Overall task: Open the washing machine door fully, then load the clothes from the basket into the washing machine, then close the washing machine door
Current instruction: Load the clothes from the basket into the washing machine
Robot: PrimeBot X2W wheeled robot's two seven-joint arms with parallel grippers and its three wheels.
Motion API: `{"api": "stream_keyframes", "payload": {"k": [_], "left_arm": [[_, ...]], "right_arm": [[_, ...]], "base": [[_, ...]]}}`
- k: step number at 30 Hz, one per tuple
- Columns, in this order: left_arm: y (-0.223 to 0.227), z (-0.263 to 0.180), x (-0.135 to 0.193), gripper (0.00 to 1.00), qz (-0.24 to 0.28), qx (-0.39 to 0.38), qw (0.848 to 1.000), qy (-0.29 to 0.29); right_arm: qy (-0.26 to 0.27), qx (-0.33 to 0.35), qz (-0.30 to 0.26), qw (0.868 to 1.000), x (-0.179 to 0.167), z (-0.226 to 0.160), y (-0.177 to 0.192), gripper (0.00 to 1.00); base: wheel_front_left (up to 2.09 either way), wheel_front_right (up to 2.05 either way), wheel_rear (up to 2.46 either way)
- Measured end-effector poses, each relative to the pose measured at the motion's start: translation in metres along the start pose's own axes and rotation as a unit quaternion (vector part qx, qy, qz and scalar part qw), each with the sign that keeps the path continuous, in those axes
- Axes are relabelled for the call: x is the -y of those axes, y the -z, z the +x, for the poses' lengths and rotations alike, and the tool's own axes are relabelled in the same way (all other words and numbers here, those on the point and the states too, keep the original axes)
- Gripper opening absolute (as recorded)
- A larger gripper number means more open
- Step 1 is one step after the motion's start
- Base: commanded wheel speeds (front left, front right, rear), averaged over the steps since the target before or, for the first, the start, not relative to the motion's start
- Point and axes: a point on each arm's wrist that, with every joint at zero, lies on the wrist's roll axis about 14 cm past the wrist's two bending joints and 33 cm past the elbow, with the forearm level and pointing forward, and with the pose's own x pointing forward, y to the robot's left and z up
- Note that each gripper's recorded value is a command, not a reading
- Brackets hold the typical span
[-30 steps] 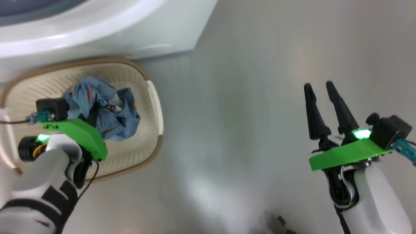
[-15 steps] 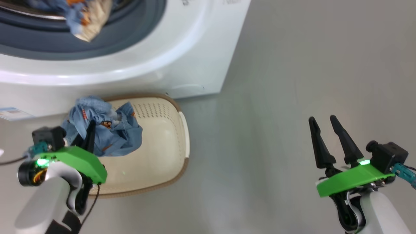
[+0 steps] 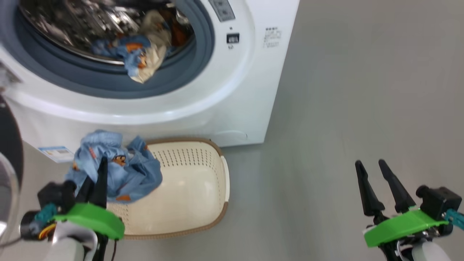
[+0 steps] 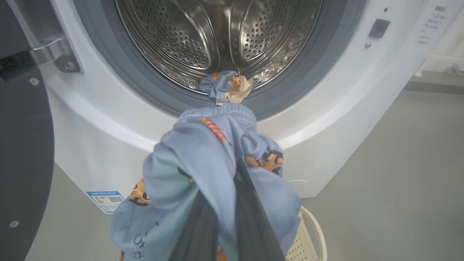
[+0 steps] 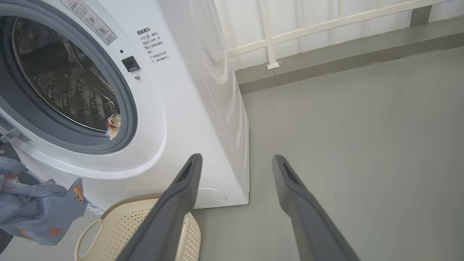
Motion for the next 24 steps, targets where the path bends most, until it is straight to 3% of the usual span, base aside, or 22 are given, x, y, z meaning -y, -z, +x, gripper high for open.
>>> {"api": "stream_keyframes", "payload": {"k": [15,24], "left_arm": [[-0.047,-0.085,-0.008,0.0,0.017,0.096,0.994,-0.058],[-0.041,-0.095,-0.009,0.0,0.007,0.092,0.993,-0.07]], "right_arm": [[0.007,0.02,0.002,1.0,0.004,-0.035,-0.014,1.0],[0.014,0.017,0.002,1.0,0.009,-0.036,-0.012,1.0]], "base": [[0.0,0.0,0.0],[0.0,0.0,0.0]]}}
